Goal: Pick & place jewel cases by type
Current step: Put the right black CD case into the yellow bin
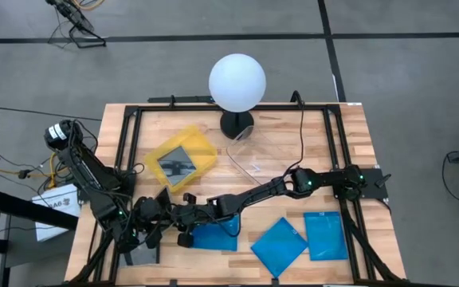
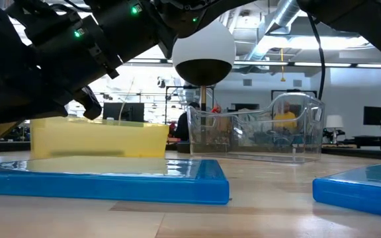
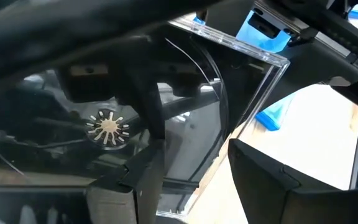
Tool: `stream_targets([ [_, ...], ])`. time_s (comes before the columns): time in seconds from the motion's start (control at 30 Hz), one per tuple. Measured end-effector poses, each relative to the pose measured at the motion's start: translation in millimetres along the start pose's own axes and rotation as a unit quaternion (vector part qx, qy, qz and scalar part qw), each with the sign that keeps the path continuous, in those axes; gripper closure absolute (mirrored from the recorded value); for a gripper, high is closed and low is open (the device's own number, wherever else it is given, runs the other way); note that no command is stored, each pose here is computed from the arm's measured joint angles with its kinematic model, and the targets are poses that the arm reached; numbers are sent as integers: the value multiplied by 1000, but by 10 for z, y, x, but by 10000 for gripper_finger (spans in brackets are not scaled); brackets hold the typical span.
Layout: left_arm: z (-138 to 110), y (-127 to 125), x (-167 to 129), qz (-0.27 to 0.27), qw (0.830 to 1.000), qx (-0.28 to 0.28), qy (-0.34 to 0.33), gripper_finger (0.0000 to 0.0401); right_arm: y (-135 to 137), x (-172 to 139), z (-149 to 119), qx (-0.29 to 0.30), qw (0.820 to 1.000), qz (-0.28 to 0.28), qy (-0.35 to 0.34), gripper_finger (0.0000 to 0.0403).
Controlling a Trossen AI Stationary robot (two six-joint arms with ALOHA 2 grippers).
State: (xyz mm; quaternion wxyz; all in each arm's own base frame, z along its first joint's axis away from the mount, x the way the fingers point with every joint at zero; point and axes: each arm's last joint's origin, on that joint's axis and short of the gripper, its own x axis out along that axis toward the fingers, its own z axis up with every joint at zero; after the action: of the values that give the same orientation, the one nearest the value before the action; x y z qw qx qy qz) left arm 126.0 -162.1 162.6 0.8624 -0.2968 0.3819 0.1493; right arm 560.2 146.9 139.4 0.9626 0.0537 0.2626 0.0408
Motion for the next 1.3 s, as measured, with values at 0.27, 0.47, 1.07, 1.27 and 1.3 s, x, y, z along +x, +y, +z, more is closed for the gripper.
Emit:
stream_targets([
  [0.27,5,0,3,0,1000,6,-12,228,9,-15,47,-32,999,-8,12,328],
  [0.47,9,-2,5,0,1000,22,-21,228,10,-16,48,-56,998,-9,13,328],
  [1.07,280,-135,-8,32,997,63,6,228,22,-20,51,-134,991,-14,12,349],
  [1.27,384,-186,-32,42,996,76,2,228,16,-21,54,-148,989,-17,12,378],
  [1.3,396,-195,-33,41,996,78,1,228,17,-21,53,-151,988,-18,13,383],
])
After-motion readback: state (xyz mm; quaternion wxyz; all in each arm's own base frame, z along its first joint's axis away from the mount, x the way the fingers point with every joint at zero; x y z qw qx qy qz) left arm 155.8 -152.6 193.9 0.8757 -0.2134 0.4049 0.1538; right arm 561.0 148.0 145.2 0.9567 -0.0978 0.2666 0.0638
